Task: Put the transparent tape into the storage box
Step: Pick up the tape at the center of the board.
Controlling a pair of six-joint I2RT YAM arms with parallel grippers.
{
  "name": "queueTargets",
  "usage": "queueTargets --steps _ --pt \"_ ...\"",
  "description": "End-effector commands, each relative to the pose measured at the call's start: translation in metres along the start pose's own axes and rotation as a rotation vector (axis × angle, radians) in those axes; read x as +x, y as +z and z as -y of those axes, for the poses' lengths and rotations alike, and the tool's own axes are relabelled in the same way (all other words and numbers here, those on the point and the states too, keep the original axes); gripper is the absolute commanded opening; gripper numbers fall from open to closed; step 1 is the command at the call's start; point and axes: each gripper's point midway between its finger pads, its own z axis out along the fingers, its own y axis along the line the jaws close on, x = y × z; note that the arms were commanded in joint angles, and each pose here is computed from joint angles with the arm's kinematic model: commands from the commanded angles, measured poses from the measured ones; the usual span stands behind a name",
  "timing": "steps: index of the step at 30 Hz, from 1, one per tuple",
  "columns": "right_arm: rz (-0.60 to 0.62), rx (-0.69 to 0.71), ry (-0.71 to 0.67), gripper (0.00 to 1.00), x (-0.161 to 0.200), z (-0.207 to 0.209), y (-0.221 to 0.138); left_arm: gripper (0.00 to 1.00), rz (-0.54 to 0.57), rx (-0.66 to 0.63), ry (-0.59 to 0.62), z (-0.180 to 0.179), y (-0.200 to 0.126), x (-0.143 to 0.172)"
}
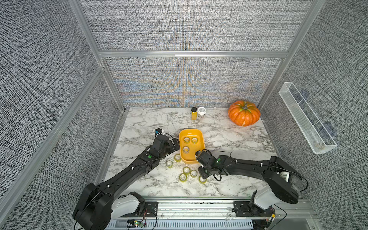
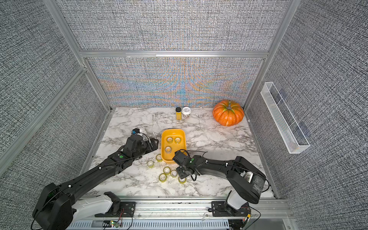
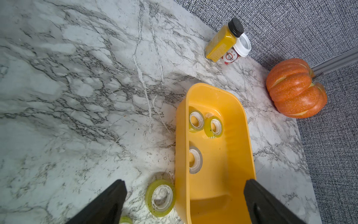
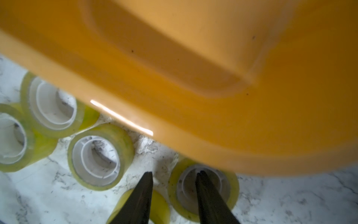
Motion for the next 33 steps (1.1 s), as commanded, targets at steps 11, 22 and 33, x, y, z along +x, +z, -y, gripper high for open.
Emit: queueTargets --steps 11,22,33 --pt "-0.033 0.080 0.006 0.31 0.011 0.009 0.010 1.00 0.030 -0.017 0.018 -0.003 -0.005 -0.005" --pt "0.045 0.065 0.009 0.00 0.002 0.013 -0.030 1.00 0.056 -0.012 0.004 -0.004 -0.015 -0.010" --pt "0.202 -0.021 0.022 0.00 -0.023 0.008 -0.096 1.00 0.069 -0.010 -0.013 -0.008 -0.027 -0.010"
